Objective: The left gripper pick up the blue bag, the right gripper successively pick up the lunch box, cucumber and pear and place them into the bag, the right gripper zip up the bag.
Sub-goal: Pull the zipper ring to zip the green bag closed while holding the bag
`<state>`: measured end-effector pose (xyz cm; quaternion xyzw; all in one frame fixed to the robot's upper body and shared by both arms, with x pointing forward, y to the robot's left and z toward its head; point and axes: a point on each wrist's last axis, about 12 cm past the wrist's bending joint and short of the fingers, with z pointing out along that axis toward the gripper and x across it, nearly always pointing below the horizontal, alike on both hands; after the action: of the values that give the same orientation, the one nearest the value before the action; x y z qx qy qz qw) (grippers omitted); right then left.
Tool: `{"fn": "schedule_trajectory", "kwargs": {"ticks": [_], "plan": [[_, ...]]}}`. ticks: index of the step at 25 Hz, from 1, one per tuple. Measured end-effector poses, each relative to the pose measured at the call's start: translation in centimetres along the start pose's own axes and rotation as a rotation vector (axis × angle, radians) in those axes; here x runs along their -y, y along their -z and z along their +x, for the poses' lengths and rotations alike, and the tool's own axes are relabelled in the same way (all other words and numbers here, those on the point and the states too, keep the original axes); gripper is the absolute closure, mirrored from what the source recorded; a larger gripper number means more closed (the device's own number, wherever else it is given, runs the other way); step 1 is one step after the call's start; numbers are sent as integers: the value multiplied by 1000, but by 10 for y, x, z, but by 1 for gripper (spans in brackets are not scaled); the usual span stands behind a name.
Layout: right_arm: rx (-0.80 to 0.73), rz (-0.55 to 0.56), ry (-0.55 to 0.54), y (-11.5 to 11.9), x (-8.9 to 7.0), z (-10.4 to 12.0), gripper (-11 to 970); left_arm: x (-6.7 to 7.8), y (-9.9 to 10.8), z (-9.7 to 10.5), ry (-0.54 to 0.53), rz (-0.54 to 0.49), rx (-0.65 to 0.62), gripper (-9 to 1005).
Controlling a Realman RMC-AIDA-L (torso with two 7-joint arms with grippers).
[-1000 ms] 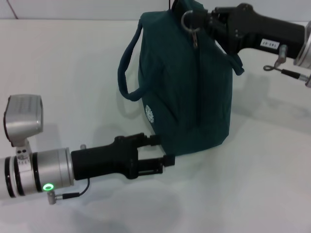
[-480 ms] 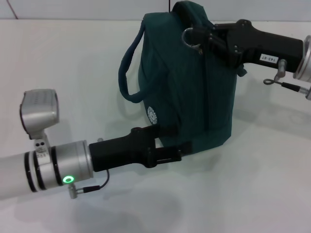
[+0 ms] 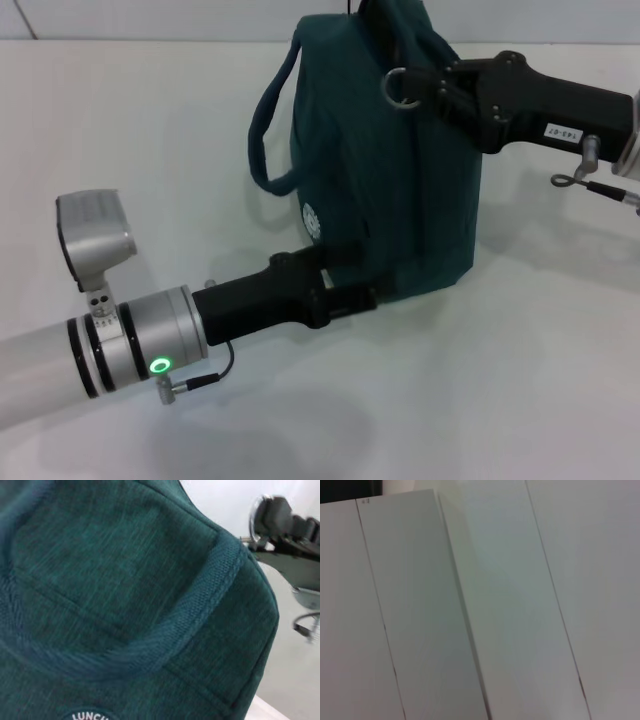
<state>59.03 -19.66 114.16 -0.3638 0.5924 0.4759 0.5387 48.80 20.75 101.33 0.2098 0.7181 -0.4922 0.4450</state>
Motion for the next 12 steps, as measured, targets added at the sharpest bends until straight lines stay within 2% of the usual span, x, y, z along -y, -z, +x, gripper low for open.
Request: {"fn": "schedule_trajectory", "kwargs": {"ticks": [8,12], "plan": [[10,3,-5,5,-1,1,941,-6,7,-5,-9,-41,42,183],[15,-3,-6,6,-2,0,941,-14,13,-17,-7,-61,51,183]]}}
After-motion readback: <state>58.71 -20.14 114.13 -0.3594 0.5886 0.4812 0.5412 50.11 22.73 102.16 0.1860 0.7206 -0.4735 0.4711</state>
